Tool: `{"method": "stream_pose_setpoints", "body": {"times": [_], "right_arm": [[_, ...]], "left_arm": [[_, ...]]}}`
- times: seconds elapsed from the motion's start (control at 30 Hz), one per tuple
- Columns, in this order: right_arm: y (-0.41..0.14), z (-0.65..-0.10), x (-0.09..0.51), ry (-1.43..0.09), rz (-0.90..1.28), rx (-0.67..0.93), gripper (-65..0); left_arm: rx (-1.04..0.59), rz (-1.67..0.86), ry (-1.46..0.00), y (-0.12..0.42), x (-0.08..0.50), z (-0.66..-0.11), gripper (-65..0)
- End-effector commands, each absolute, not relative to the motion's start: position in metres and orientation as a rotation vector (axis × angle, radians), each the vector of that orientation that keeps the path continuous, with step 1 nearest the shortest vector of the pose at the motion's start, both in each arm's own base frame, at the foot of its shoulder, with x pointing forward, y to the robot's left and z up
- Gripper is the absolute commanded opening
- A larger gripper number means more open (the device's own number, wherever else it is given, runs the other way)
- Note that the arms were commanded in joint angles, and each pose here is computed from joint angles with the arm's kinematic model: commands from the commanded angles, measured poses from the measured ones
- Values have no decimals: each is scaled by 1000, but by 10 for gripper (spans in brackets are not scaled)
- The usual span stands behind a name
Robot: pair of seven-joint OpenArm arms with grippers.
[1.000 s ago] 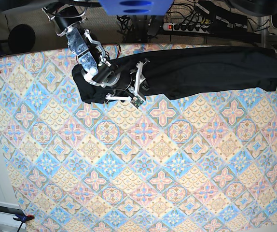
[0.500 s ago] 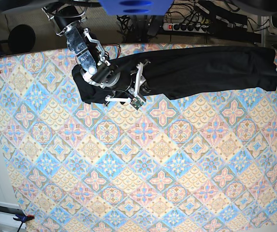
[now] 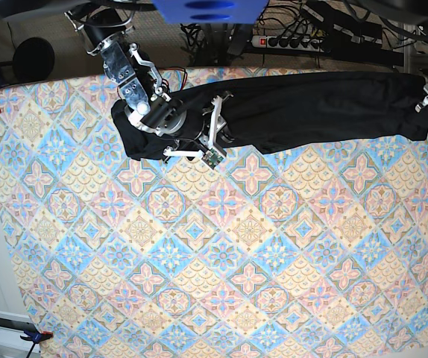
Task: Layout the t-shirt on the table in an organized manner, then fold the t-shirt properly
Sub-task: 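Hold the folded shirt strip with both grippers, straightening it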
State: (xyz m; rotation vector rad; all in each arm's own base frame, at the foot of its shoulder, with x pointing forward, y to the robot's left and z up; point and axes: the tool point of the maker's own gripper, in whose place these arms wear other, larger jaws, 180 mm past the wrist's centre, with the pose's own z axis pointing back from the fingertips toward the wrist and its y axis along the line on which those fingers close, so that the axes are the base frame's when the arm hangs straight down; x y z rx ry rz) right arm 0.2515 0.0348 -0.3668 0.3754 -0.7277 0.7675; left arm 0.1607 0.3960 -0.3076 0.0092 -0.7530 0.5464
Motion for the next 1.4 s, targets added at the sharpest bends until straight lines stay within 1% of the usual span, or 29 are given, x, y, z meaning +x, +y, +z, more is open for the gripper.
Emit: {"method": "stream_pose_setpoints", "body": {"times": [0.0,0.23,0.33,0.37,0.47,0.57,0.7,0.87,0.93,1.1,1.23,1.37], "right_arm": [[39,-354,259,-777,768,389,-451],[39,-355,258,-773,770,390,-451],[39,-355,258,-774,770,391,-451],[39,-355,258,-774,770,391,-451],[39,-355,258,-774,770,391,-451],[39,-355,258,-774,770,391,-451],[39,-355,258,-774,770,391,-451],[39,-355,258,-773,770,390,-451],[39,-356,258,-771,770,390,-451],[39,-356,258,-771,770,390,-451],[39,-355,258,-773,770,390,-451],[39,-355,258,-773,768,389,-451]], "left_arm": [[43,511,-795,405,169,-290,-627],[60,506,-785,414,169,-288,-435],[29,510,-736,411,168,-305,-381],[25,496,-719,411,171,-309,-373],[10,486,-659,414,171,-323,-370],[33,497,-674,428,172,-325,-370],[65,490,-626,448,165,-343,-367],[68,394,-541,444,171,-374,-366],[68,365,-529,441,172,-382,-366],[67,310,-520,431,177,-391,-366],[147,262,-489,441,172,-393,-366],[155,246,-488,442,172,-391,-366]]}}
